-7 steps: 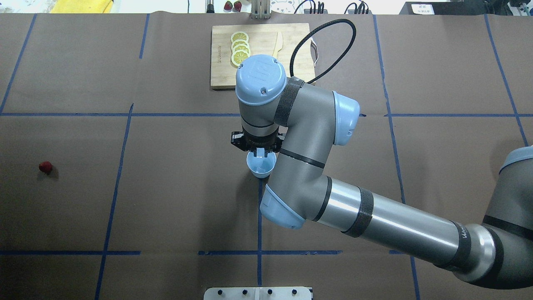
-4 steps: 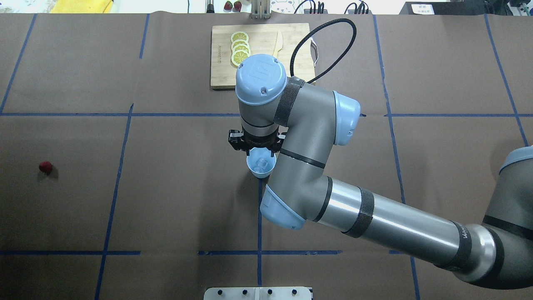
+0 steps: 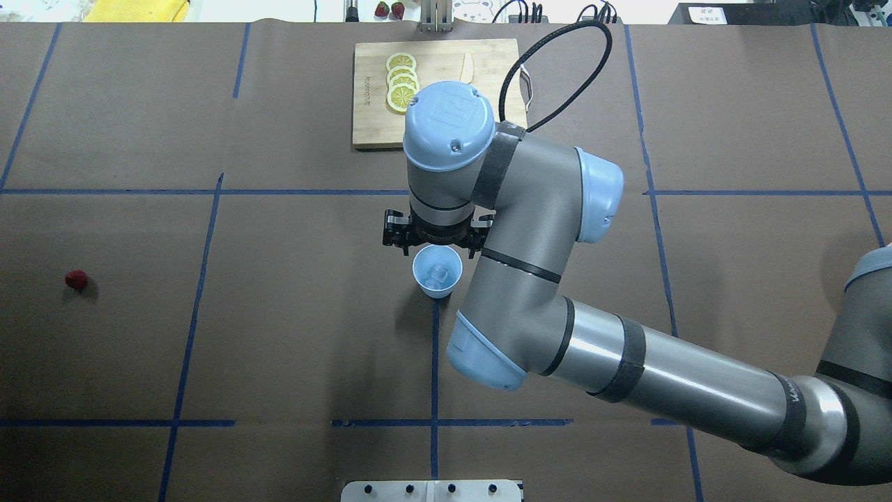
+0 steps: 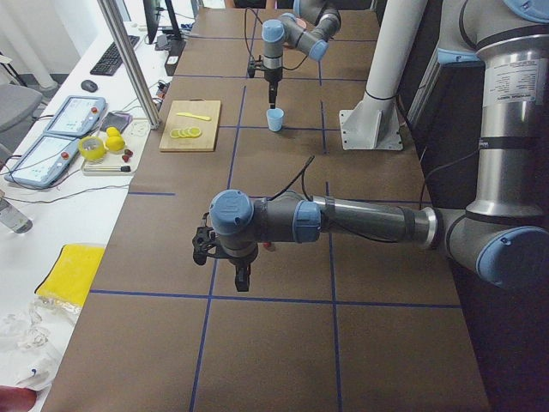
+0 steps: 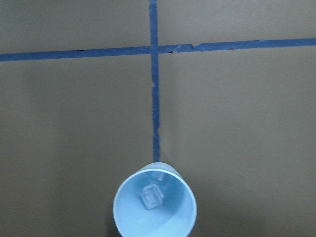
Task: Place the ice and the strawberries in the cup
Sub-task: 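Withdraw the right gripper from the cup toward the ice bowl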
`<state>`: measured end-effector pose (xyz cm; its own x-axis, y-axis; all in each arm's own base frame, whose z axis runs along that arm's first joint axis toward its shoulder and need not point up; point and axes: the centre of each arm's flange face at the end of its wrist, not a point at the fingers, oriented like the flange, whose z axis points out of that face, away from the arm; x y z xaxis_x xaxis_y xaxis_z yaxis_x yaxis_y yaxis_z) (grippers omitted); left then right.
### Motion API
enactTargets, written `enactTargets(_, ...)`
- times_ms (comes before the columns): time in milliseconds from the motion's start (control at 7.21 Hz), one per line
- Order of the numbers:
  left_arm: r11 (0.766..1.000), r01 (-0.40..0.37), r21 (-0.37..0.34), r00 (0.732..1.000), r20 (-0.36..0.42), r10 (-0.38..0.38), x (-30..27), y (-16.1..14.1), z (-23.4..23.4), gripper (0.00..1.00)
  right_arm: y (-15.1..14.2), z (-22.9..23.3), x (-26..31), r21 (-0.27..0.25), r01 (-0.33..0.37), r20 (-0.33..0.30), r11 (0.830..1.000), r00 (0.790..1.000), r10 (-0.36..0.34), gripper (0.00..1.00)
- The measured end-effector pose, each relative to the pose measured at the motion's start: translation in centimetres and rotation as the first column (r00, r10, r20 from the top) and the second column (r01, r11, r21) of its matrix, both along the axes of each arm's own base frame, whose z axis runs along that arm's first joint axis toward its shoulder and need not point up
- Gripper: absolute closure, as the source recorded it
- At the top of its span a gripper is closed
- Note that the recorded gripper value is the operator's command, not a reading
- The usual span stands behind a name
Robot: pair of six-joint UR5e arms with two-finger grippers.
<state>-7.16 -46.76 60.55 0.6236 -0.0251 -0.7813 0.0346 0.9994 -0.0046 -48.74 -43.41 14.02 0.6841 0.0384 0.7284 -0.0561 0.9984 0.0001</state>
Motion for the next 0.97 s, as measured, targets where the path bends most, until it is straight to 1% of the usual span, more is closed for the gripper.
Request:
enactTargets(139, 1.000, 0.000, 0.002, 1.000, 0.000, 0.000, 0.0, 0.0, -0.1, 0.00, 0.0, 2.1, 4.8, 0.038, -0.003, -0.001, 0.999, 1.000, 0.003, 0.00)
enactTargets(277, 1.000, 0.000, 0.005, 1.000, 0.000, 0.000, 0.0, 0.0, -0.2, 0.00, -0.3, 4.3, 9.3, 0.090, 0.004, -0.010, 0.996, 1.000, -0.003, 0.00)
enactTargets(416, 1.000, 0.000, 0.008, 1.000, 0.000, 0.000, 0.0, 0.0, -0.4, 0.00, -0.5, 6.9, 13.3, 0.148, 0.032, -0.035, 0.988, 0.999, -0.027, 0.00)
enactTargets(555, 1.000, 0.000, 0.011, 1.000, 0.000, 0.000, 0.0, 0.0, -0.6, 0.00, -0.4, 9.7, 16.7, 0.186, 0.060, -0.062, 0.981, 0.997, -0.049, 0.00)
enactTargets(693, 1.000, 0.001, 0.013, 1.000, 0.000, -0.001, 0.0, 0.0, -0.7, 0.00, -0.3, 12.7, 19.7, 0.208, 0.079, -0.068, 0.975, 0.995, -0.066, 0.00)
enactTargets(971, 1.000, 0.001, 0.015, 1.000, 0.001, -0.001, -0.1, 0.0, -0.7, 0.00, 0.6, 20.5, 26.5, 0.243, 0.103, -0.017, 0.964, 0.995, -0.102, 0.00)
